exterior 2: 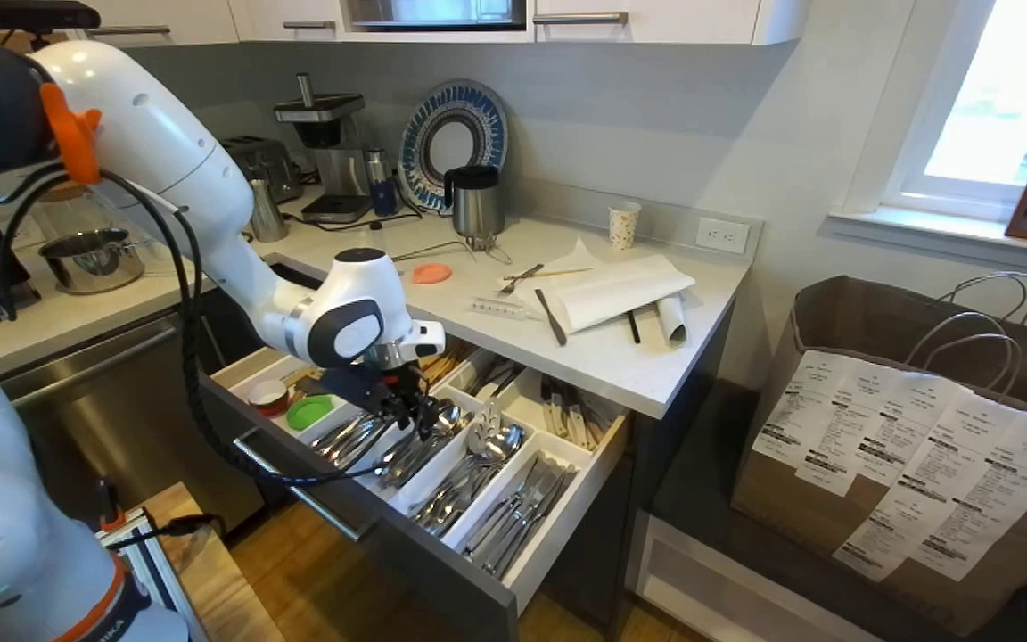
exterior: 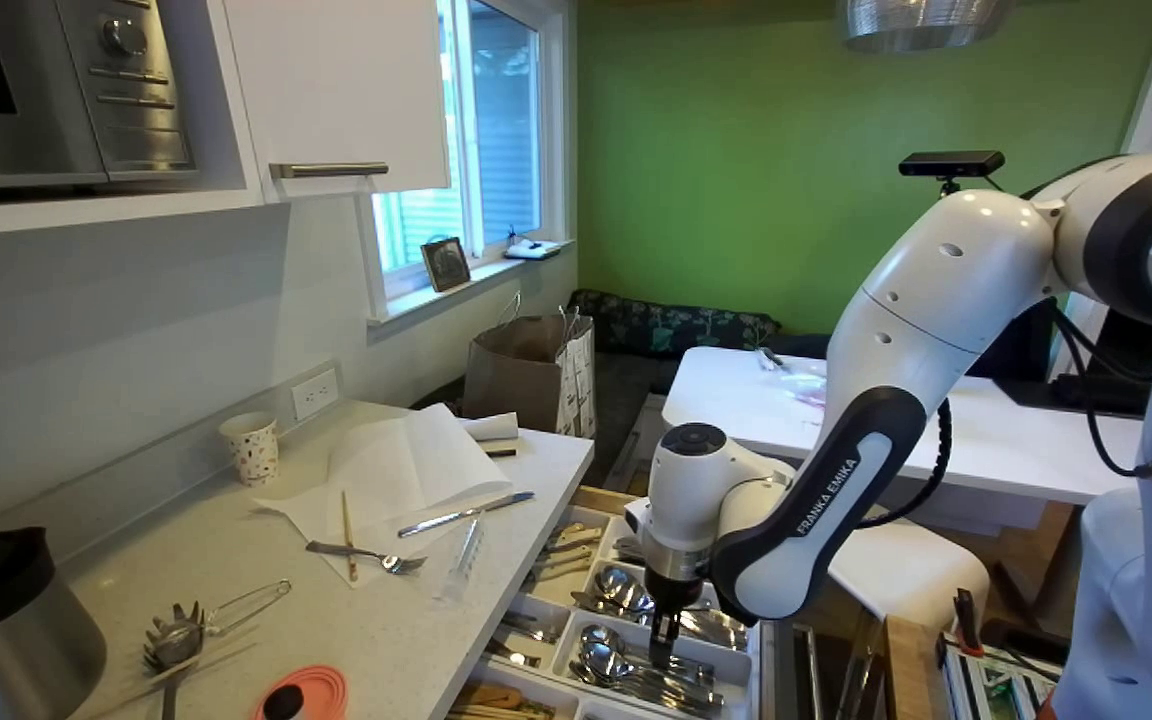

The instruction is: Pick up one silver spoon from the open drawer and put it on the sheet of kitchen paper on the kitchen counter

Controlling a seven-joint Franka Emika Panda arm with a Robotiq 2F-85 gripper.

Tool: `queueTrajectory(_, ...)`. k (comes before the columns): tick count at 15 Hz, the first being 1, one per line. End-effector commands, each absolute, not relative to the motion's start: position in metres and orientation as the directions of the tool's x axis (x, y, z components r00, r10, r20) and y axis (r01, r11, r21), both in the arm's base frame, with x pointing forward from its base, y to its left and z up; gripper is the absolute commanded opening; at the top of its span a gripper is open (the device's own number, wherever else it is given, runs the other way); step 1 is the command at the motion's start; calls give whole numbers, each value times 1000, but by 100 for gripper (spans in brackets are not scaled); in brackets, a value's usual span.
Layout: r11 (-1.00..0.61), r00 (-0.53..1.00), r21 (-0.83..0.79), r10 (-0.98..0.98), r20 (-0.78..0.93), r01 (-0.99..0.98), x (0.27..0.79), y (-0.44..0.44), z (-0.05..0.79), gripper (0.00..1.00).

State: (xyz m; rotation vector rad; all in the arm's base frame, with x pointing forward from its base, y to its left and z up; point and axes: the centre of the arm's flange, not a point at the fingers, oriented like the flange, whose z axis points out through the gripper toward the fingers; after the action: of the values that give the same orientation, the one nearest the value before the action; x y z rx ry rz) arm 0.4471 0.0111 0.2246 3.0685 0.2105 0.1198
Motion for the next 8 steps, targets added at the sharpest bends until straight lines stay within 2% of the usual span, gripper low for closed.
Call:
queueTrajectory(1, -990, 990, 48, 134, 50, 132, 462, 17, 208, 60)
queueTrajectory(3, -991, 990, 43, 130, 47, 128, 467, 18, 203, 56)
queueTrajectory(4, -991, 991, 37, 129, 40, 127, 468, 19, 200, 52)
queueTrajectory(5, -992, 991, 39, 123, 44, 121, 471, 20, 196, 44)
queueTrajectory(7, -993, 992, 34, 119, 39, 117, 474, 21, 191, 45)
queueTrajectory(8, -993, 993, 34, 116, 36, 114, 475, 22, 189, 37)
